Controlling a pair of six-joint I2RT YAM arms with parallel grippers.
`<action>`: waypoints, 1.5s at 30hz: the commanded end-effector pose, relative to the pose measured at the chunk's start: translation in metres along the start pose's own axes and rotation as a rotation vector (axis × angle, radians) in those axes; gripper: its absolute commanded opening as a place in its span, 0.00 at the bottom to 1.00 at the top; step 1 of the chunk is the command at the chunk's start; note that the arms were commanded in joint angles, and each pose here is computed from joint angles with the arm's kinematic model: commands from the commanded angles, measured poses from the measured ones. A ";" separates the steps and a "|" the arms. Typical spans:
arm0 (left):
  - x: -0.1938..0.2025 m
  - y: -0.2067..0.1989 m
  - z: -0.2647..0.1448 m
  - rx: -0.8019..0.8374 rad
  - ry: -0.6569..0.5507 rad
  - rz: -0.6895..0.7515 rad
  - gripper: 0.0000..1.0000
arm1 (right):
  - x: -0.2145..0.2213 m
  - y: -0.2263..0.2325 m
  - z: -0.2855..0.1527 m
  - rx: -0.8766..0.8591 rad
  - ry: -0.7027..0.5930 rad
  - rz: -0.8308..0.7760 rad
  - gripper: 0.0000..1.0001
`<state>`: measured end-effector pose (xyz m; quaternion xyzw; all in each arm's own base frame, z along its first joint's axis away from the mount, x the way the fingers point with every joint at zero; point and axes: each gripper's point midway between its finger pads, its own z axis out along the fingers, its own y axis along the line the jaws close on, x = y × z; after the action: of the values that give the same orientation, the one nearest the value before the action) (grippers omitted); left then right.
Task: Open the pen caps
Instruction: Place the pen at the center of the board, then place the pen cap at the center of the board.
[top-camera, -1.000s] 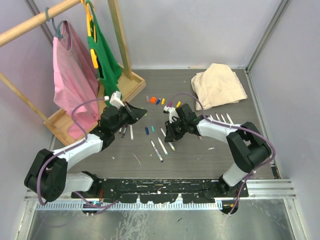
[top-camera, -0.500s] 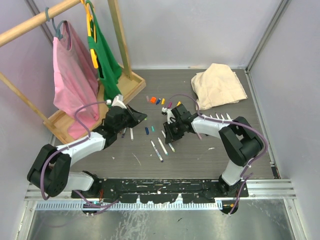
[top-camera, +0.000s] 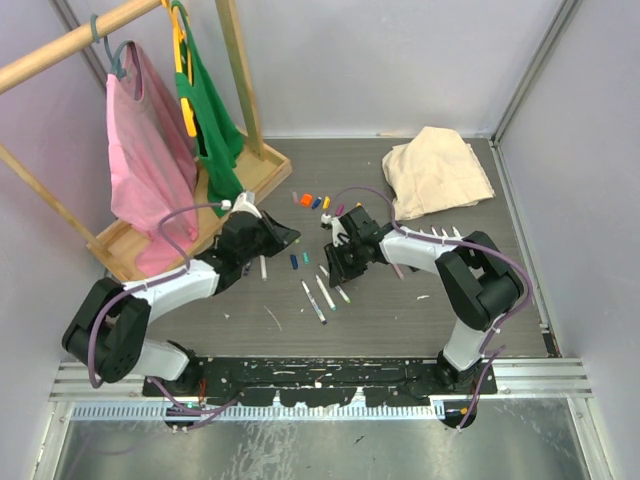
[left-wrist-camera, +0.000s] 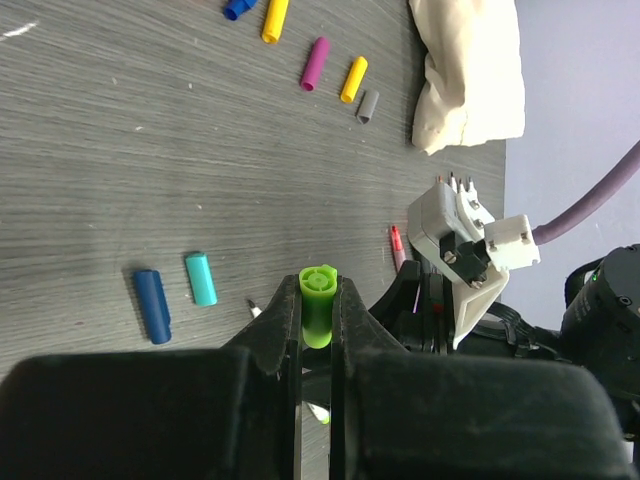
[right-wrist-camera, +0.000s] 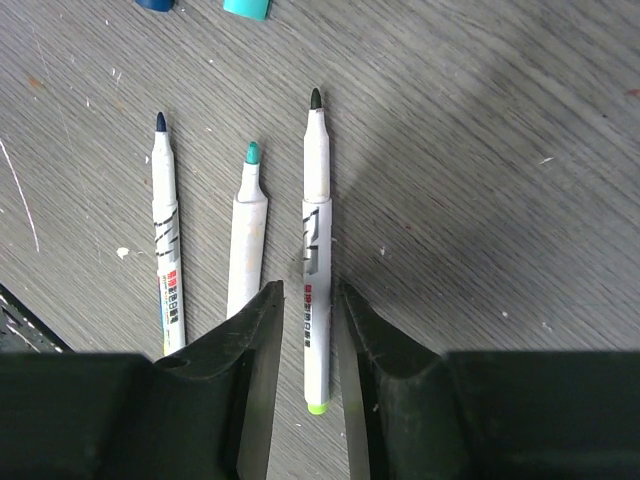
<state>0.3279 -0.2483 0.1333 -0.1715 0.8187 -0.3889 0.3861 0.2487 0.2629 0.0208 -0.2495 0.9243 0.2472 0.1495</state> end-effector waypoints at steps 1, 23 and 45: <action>-0.001 -0.025 0.009 0.021 -0.010 0.015 0.00 | -0.017 0.011 -0.009 -0.029 -0.040 -0.048 0.35; 0.050 0.018 0.062 -0.360 0.121 0.078 0.05 | -0.063 0.011 -0.068 -0.048 -0.257 -0.106 0.43; 0.067 0.045 0.075 -0.490 0.175 0.131 0.34 | -0.076 0.001 -0.096 -0.031 -0.341 -0.088 0.43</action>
<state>0.3384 -0.2995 0.0308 -0.1760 0.9274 -0.1825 0.2751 0.2876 0.2368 0.0998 -0.2383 0.8917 0.2772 0.2669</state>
